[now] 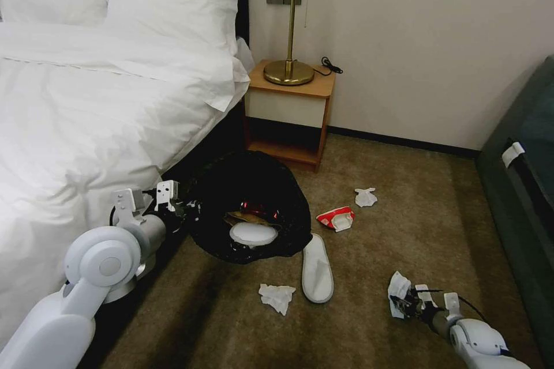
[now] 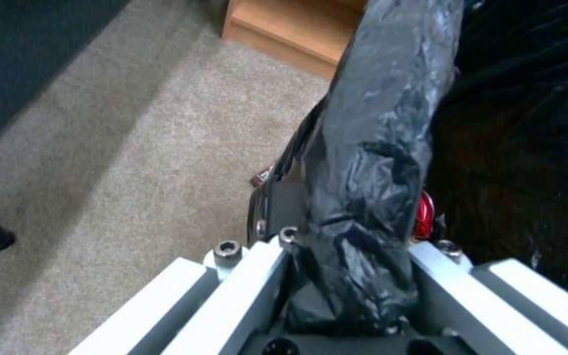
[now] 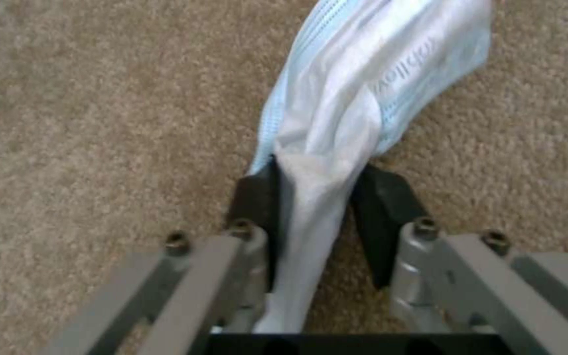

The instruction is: Pick up the trash bin, then pick up the garbage on the floor and place it into the trash bin.

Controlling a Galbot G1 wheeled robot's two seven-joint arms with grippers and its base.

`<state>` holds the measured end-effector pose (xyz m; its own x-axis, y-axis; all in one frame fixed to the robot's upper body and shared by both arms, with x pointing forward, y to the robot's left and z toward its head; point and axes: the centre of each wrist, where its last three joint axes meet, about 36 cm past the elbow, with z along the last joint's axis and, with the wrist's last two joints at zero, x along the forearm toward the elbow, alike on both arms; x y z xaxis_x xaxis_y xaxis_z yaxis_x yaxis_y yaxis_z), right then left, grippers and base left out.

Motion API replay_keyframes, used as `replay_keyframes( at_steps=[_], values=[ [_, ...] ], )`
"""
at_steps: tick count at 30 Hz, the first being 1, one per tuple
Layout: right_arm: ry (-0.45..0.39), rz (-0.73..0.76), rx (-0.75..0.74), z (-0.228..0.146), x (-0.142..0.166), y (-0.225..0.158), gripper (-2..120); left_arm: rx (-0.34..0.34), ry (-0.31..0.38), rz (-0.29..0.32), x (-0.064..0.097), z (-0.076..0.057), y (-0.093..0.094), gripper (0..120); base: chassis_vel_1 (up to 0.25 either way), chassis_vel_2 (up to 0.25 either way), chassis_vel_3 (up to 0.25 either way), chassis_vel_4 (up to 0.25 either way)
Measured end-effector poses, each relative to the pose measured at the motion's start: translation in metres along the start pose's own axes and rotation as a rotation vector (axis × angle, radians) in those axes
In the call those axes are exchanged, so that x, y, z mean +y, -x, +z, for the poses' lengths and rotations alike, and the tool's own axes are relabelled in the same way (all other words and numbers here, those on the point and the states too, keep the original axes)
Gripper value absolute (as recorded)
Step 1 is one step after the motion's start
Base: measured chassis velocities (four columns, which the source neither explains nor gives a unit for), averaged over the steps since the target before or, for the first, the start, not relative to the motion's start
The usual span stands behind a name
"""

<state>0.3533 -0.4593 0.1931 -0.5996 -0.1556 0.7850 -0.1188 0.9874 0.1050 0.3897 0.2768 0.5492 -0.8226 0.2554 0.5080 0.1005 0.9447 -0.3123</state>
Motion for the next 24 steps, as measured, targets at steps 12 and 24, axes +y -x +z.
replay_keyframes(
  at_steps=[12,24],
  values=[
    [-0.003,-0.003,-0.007,-0.0008,0.0002,-0.0022,0,0.000,-0.001,0.001,0.0001,0.0001,0.0009,0,0.000,0.000,0.000,0.000],
    [-0.001,-0.004,-0.021,-0.0042,0.0004,-0.0029,0,0.000,-0.003,0.001,0.0006,-0.0008,0.0029,0,0.000,0.000,0.000,0.000]
  ],
)
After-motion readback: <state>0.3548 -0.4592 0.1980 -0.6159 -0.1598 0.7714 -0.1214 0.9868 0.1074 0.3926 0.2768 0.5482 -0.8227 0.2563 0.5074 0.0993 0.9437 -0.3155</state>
